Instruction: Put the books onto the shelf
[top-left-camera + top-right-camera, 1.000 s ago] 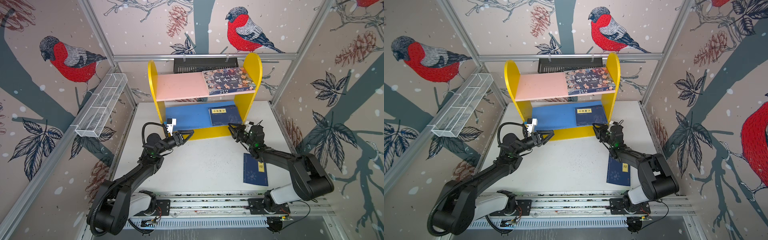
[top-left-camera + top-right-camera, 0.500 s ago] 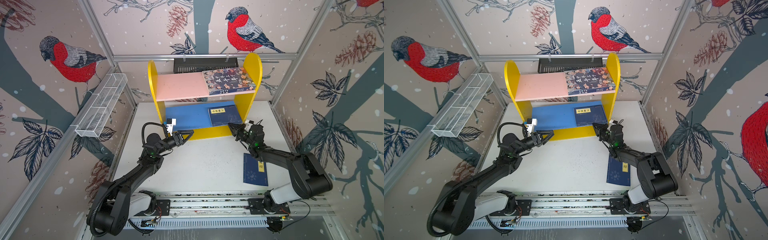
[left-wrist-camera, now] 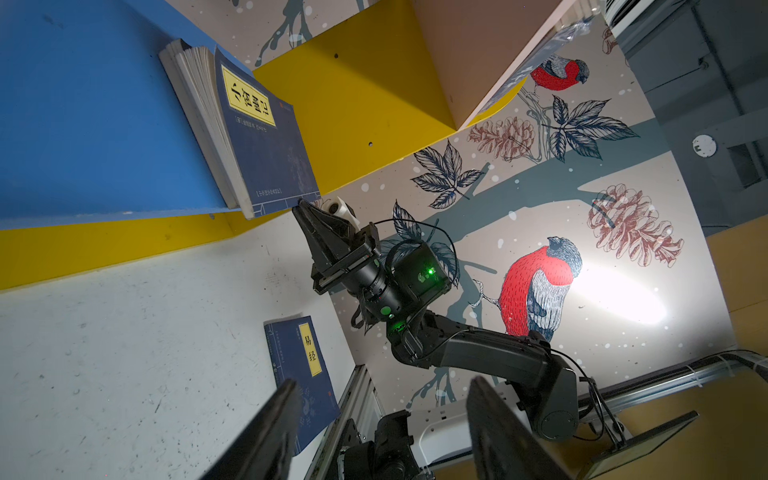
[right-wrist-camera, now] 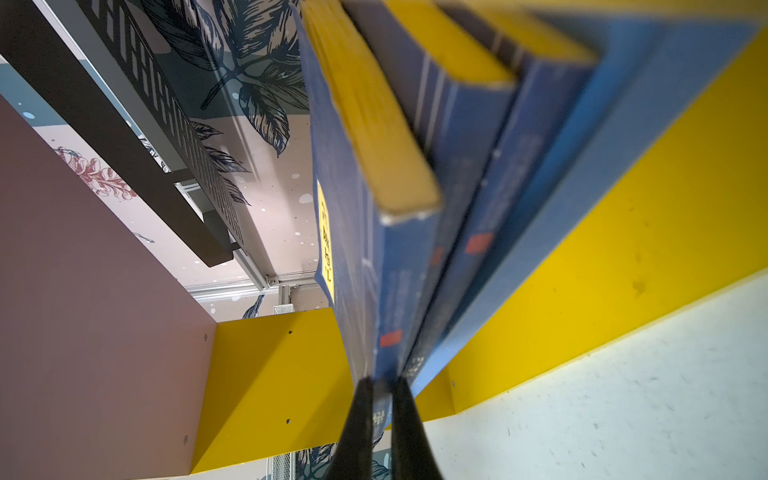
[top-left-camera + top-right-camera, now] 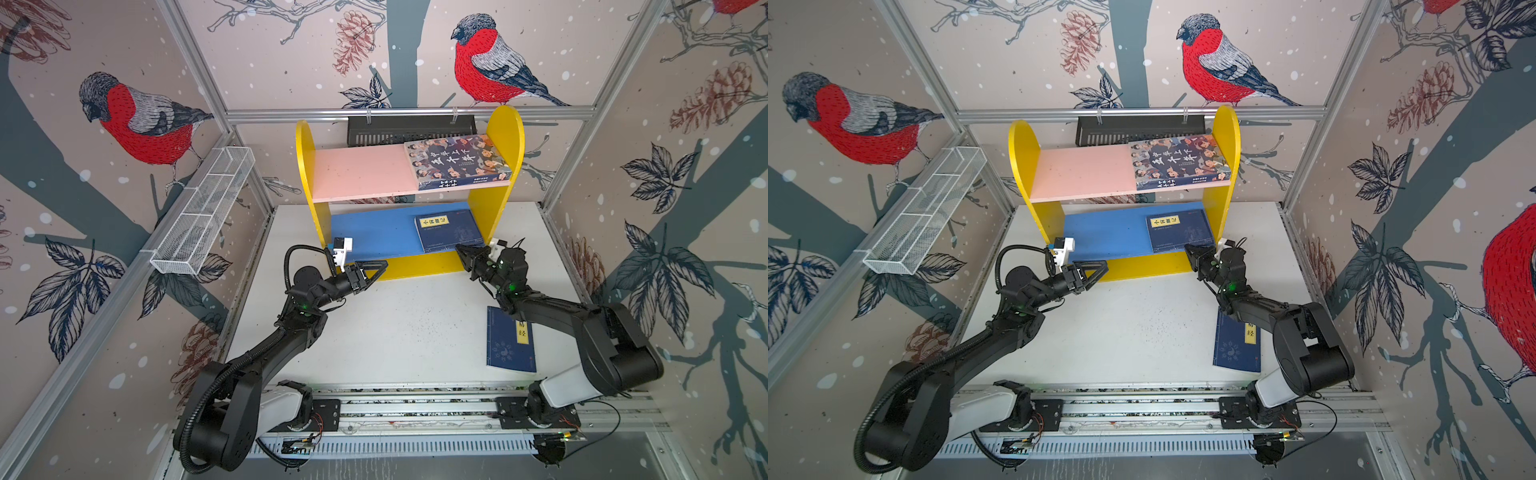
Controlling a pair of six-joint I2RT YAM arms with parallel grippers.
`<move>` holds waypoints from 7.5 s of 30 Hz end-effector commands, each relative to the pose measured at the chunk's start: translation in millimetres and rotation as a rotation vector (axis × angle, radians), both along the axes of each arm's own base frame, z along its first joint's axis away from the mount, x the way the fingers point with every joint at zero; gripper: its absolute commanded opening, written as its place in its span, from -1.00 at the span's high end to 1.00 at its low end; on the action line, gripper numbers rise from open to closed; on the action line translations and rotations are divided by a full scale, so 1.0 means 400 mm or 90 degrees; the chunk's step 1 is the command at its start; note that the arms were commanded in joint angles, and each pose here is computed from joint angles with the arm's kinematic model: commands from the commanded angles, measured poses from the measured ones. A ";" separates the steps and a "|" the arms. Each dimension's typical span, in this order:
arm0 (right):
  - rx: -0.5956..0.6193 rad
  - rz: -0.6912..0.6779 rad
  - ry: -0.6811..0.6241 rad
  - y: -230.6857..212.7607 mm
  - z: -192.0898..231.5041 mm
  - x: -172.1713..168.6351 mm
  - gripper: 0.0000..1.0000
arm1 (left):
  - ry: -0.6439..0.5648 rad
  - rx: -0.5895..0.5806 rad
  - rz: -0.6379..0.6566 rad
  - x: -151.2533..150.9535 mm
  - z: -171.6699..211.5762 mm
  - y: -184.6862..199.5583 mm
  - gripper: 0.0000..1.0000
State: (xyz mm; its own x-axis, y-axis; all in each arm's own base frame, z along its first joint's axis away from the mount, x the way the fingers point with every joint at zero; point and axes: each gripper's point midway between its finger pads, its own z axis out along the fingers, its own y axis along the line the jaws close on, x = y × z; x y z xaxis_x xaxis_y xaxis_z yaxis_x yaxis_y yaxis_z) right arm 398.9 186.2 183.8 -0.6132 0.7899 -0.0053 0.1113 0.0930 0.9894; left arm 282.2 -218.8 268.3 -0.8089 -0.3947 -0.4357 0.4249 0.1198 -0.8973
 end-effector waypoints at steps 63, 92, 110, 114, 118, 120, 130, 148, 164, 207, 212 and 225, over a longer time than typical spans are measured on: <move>-0.143 -0.096 -0.033 -0.157 0.068 -0.210 0.60 | 0.054 0.154 -0.004 0.293 -0.159 -0.296 1.00; -0.121 -0.059 -0.031 -0.111 0.052 -0.171 0.63 | 0.037 0.142 0.001 0.328 -0.162 -0.302 1.00; -0.117 -0.050 -0.034 -0.075 0.043 -0.079 0.71 | 0.051 0.123 0.029 0.342 -0.156 -0.248 1.00; -0.115 -0.045 -0.030 -0.069 0.035 -0.059 0.72 | 0.052 0.117 0.022 0.353 -0.155 -0.258 1.00; -0.109 -0.039 -0.032 -0.061 0.034 -0.045 0.72 | 0.045 0.104 0.017 0.361 -0.141 -0.267 1.00; -0.107 -0.038 -0.032 -0.059 0.032 -0.040 0.72 | 0.044 0.100 0.012 0.363 -0.139 -0.274 1.00; -0.106 -0.032 -0.033 -0.051 0.034 -0.014 0.73 | 0.043 0.092 0.002 0.376 -0.137 -0.289 1.00; -0.100 -0.020 -0.027 -0.042 0.018 0.020 0.74 | 0.061 0.090 0.035 0.379 -0.146 -0.229 1.00; -0.089 -0.012 -0.031 -0.036 0.023 0.028 0.75 | 0.068 0.076 0.011 0.398 -0.148 -0.263 1.00; -0.086 -0.014 -0.034 -0.042 0.030 0.015 0.75 | 0.104 0.127 0.027 0.408 -0.213 -0.266 1.00; -0.086 -0.013 -0.035 -0.042 0.031 0.017 0.75 | 0.094 0.119 0.032 0.403 -0.192 -0.261 1.00; -0.080 -0.012 -0.040 -0.039 0.035 0.020 0.75 | 0.118 0.173 0.067 0.396 -0.148 -0.242 1.00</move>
